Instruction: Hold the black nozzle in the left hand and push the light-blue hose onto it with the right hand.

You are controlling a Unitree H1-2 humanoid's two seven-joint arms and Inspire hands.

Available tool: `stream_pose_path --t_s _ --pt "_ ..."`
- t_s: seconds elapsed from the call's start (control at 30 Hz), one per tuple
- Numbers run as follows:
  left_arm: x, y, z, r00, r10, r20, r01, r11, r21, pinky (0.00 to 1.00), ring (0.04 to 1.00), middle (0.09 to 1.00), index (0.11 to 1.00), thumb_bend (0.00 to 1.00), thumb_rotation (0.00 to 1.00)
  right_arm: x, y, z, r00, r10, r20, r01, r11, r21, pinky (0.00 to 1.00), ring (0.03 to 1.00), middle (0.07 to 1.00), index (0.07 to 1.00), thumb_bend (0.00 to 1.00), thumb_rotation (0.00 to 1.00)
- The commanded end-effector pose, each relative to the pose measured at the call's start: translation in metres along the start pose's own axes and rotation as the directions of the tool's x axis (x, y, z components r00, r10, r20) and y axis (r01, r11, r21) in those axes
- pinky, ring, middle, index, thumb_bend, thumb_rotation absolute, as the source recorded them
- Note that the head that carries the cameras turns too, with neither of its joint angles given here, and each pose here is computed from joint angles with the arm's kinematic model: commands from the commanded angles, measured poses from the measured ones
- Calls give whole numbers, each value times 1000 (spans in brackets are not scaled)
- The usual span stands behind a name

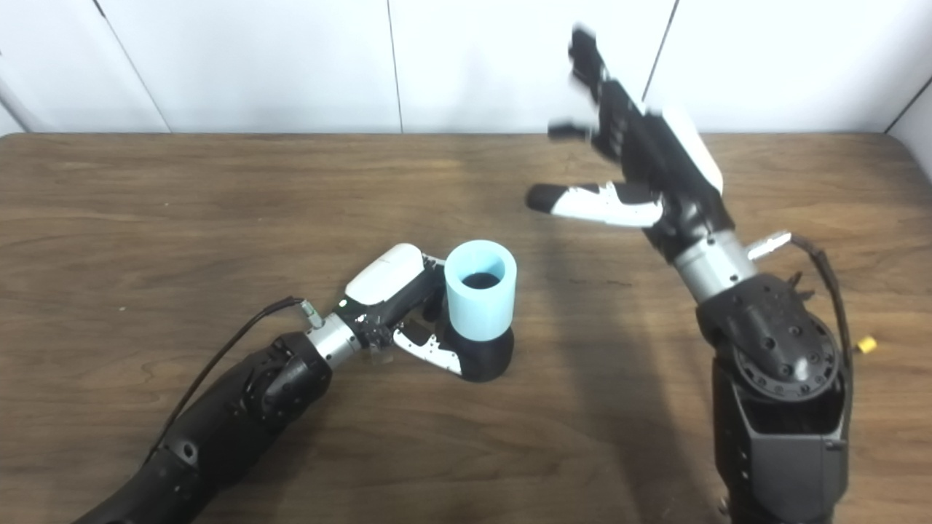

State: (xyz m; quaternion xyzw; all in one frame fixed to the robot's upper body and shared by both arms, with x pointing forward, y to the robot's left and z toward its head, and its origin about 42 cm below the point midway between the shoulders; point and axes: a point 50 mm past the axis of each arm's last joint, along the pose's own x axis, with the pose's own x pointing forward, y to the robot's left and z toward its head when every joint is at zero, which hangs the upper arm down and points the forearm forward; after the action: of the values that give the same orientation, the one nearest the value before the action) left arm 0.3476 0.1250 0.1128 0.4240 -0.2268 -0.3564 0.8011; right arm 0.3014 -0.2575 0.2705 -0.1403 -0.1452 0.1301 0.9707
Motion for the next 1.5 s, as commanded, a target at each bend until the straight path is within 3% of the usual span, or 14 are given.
stream_pose_path --t_s 0.0,0.07,0.1,0.17,0.27,0.4,0.57,0.73,0.87,0.93,1.03,1.1,1.3,1.47 --pt "-43 -49 -26 962 -214 -168 214 977 -18 284 368 455 524 498 0 -2 -8 -3 998 -36 45 36 999 14 629 820 935 969 695 370" --pt "-43 -49 -26 962 -214 -171 214 977 -18 276 365 452 523 498 0 -7 -5 -14 998 -61 -1 61 996 68 539 697 820 850 688 317" --pt "-44 -48 -26 961 -215 -174 215 976 -19 265 363 447 522 498 0 -9 -2 -17 997 -73 -19 75 992 98 491 632 754 789 627 287" --pt "-44 -47 -27 960 -216 -178 216 976 -19 259 362 444 521 498 0 -11 5 -21 993 -105 -49 112 980 163 470 605 726 759 618 261" --pt "-45 -46 -28 962 -210 -175 212 977 -11 262 362 443 522 498 0 -14 15 -27 985 -162 -64 172 960 223 424 548 671 717 547 363" --pt "-46 -44 -28 962 -207 -180 208 978 -14 269 363 444 522 498 0 -14 22 -38 978 -184 -93 202 947 249 409 532 660 692 524 415" --pt "-46 -43 -28 963 -200 -178 201 979 -15 283 369 445 522 499 0 -14 31 -52 981 -159 -113 177 969 174 410 539 661 672 666 73" --pt "-46 -43 -27 966 -188 -177 189 982 -8 276 367 441 522 498 0 -17 44 -59 981 -146 -127 161 980 115 440 566 682 682 774 155" --pt "-47 -38 -24 954 -182 -238 192 981 16 343 397 462 530 502 0 -20 52 -64 975 -161 -151 181 975 126 468 578 695 691 741 127" --pt "-47 -30 -20 937 -197 -288 216 976 37 536 671 748 748 826 138 -21 55 -66 973 -169 -158 190 974 124 466 585 705 704 709 121" --pt "-49 -16 -13 936 -115 -333 123 992 3 663 864 934 931 952 255 -23 57 -70 967 -189 -173 213 968 131 478 586 709 709 694 135" --pt "-50 -10 -10 934 -33 -355 30 999 -16 700 901 962 977 970 301 -23 58 -75 965 -198 -174 223 965 139 490 588 711 710 694 134" --pt "-56 1 -9 907 123 -403 -170 982 -81 784 963 993 1000 995 378 -24 63 -84 956 -223 -188 254 955 156 469 570 706 717 720 100" --pt "-62 13 -17 894 183 -409 -221 974 -48 780 946 982 1000 979 376 -25 64 -91 953 -235 -189 266 951 158 451 544 695 709 719 88"
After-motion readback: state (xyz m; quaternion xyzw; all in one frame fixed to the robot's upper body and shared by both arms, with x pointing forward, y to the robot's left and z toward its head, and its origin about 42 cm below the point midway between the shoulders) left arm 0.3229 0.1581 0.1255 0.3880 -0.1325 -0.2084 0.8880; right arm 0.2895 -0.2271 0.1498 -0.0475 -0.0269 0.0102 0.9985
